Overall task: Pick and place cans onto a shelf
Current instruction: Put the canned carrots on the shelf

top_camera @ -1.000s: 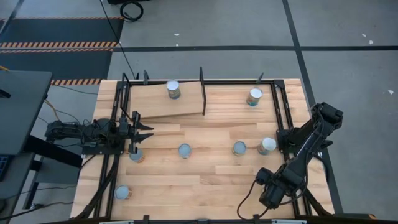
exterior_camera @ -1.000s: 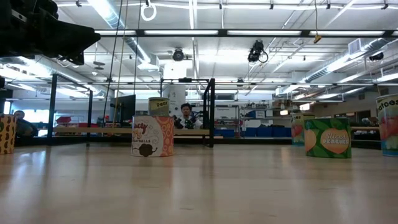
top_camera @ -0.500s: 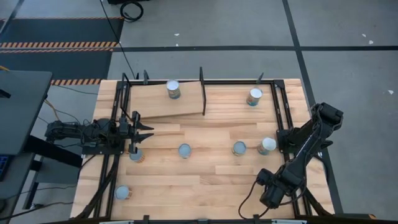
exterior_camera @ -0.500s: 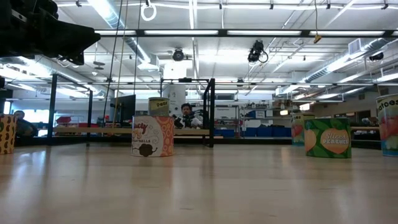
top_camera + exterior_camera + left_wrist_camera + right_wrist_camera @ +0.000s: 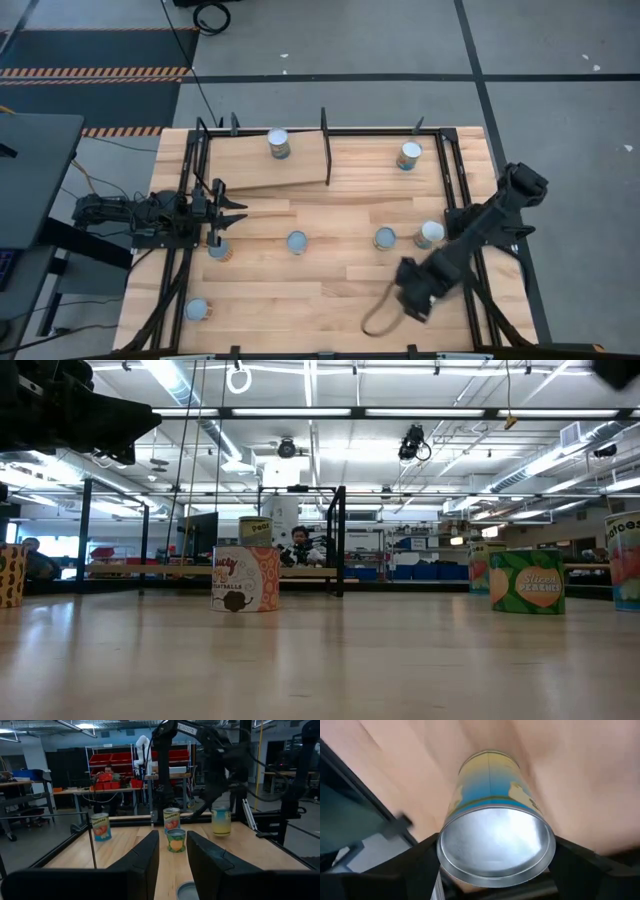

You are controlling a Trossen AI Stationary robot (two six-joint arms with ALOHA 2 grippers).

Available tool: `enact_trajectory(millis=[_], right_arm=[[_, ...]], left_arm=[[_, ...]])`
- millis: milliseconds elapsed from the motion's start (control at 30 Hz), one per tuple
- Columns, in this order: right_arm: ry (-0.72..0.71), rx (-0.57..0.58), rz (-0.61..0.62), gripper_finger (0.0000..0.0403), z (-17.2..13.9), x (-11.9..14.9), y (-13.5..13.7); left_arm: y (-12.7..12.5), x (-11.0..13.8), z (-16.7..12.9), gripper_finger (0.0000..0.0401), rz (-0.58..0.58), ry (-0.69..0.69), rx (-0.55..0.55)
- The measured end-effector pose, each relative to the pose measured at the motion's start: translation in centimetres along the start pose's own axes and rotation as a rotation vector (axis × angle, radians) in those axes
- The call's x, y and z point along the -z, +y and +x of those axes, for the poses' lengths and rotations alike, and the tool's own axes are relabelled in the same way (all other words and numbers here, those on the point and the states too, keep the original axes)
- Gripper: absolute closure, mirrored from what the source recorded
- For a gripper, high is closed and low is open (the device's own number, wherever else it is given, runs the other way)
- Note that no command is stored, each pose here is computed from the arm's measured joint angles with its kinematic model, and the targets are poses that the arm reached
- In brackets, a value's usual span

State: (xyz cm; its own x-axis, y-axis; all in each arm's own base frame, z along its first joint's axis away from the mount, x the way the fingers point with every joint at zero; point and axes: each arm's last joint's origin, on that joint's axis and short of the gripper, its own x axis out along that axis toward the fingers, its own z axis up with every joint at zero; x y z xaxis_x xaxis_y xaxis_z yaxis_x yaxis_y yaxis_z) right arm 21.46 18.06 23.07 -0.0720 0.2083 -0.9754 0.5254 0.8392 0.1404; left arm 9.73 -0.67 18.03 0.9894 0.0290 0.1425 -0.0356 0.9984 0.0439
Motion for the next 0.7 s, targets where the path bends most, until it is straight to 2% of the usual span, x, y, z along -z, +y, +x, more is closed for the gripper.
enact_trajectory(millis=[167, 433, 633, 700], right_arm=[[-0.137, -0.009, -0.138, 0.008, -4.0, -5.8, -1.0], [-0.155, 0.255, -0.476, 0.008, -7.5, -16.5, -1.0], [-0.246, 0.399, -0.63, 0.0073, -8.6, -23.8, -2.1], [-0.287, 0.413, -0.664, 0.0074, -8.7, -25.9, -2.3]], left_arm=[[0.0, 0.0, 0.0, 0.0296, -0.001, 0.0, 0.0], [0.0, 0.0, 0.0, 0.0296, -0.001, 0.001, 0.0], [0.0, 0.0, 0.0, 0.0296, -0.001, 0.0, 0.0], [0.0, 0.0, 0.0, 0.0296, -0.001, 0.001, 0.0]])
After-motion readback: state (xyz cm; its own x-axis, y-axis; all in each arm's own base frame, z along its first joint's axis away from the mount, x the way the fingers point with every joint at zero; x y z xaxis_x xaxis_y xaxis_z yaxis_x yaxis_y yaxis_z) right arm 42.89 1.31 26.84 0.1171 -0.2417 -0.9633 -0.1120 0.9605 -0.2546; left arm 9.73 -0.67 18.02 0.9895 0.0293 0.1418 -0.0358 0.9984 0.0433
